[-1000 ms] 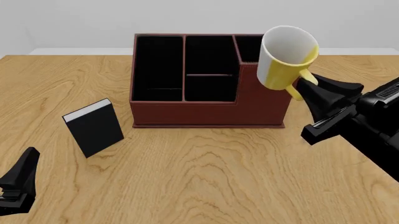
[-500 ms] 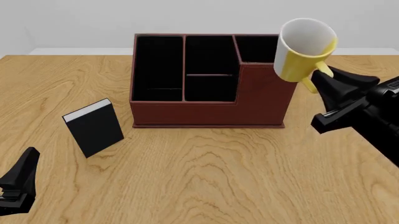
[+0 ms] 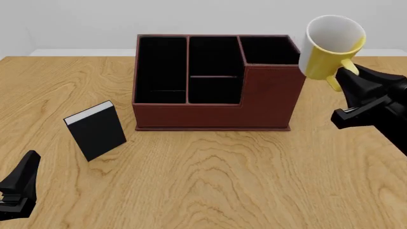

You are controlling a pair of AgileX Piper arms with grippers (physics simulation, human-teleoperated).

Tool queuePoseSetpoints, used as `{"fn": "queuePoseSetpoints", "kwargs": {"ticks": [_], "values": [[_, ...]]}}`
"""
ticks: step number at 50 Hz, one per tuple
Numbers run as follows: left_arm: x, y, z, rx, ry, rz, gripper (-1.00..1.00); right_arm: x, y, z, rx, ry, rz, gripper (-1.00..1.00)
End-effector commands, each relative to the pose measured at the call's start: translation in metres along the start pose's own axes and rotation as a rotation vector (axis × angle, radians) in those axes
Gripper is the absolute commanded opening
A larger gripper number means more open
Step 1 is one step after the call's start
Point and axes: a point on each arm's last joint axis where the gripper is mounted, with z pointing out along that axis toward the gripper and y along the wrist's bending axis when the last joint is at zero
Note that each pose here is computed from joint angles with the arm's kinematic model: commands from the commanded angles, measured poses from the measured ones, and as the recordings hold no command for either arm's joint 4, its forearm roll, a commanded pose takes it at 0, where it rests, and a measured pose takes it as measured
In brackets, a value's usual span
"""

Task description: Pick up the yellow and white mug and place it to the right of the caddy.

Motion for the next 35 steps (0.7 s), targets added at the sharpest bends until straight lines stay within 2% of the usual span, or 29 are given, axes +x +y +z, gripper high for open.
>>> {"fn": "queuePoseSetpoints", "kwargs": {"ticks": [1,29,35], "values": [[0.000,0.000,0.000,0.000,0.000,0.000,1.00,-0.003,-0.007,-0.002,0.044,-0.004,0.007,-1.00],[0.000,0.000,0.000,0.000,0.000,0.000,1.00,0.000,-0.027,0.008,0.156,0.014,0.027,-1.00],[0.000,0.000,0.000,0.000,0.000,0.000,1.00,0.007,-0.033,0.012,0.191,0.031,0.029,-1.00]]}}
